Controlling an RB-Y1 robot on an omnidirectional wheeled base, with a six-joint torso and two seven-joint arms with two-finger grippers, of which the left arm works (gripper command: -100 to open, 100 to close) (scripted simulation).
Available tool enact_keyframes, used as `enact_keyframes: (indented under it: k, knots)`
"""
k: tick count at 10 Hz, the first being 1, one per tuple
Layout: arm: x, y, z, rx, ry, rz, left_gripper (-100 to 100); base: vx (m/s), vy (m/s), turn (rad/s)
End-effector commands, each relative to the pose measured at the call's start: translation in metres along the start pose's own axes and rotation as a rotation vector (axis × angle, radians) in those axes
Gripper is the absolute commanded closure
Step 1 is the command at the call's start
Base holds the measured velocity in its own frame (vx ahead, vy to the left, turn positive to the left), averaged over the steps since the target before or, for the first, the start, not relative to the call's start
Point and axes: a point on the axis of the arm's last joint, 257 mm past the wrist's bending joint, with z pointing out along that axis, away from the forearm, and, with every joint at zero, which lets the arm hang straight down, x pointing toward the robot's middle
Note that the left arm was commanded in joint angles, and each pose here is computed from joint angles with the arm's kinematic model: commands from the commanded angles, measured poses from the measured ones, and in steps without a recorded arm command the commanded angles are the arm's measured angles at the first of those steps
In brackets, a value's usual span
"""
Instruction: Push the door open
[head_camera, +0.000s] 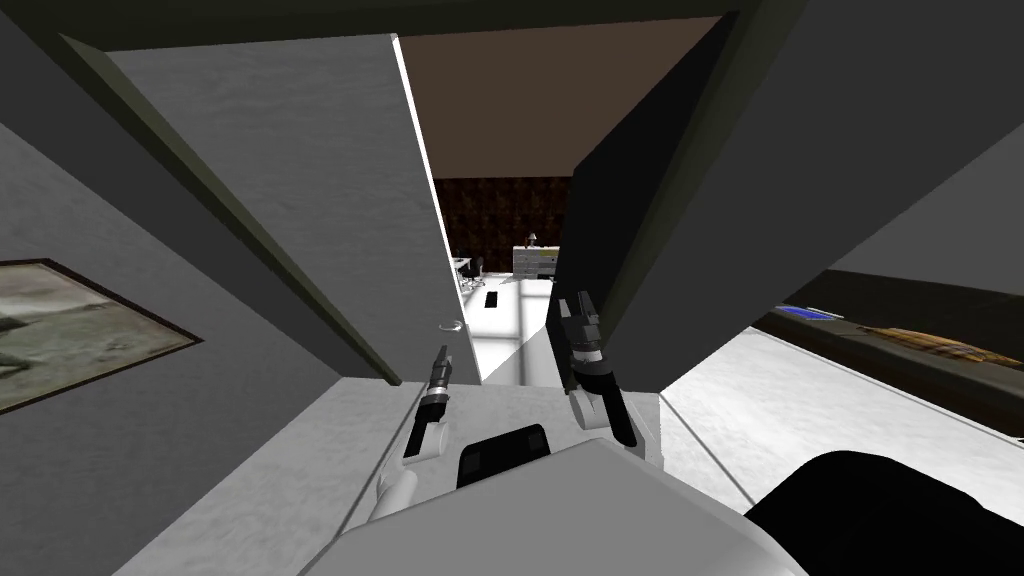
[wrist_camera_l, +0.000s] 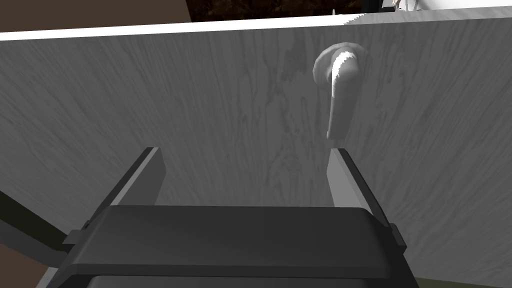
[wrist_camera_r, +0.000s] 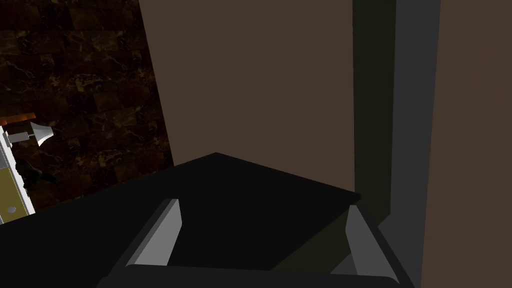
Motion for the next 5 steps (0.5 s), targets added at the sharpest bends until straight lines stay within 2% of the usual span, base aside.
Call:
enact_keyframes:
  k: [1,2,3,5]
  knots:
    - [0.003,0.008,-0.0003,-0.014,0.002,-0.005,-100,0.032,0.122,-0.101]
    - [0.005,0.013,-0.0007,-0.023,0.004,-0.008,-100,0.020,0.128,-0.108]
    - [0.009,0.022,-0.0016,-0.040,0.007,-0.014,-100,0.039,0.158,-0.199]
    - [0.016,0.034,-0.0032,-0.064,0.011,-0.023,-100,0.042,0.205,-0.146]
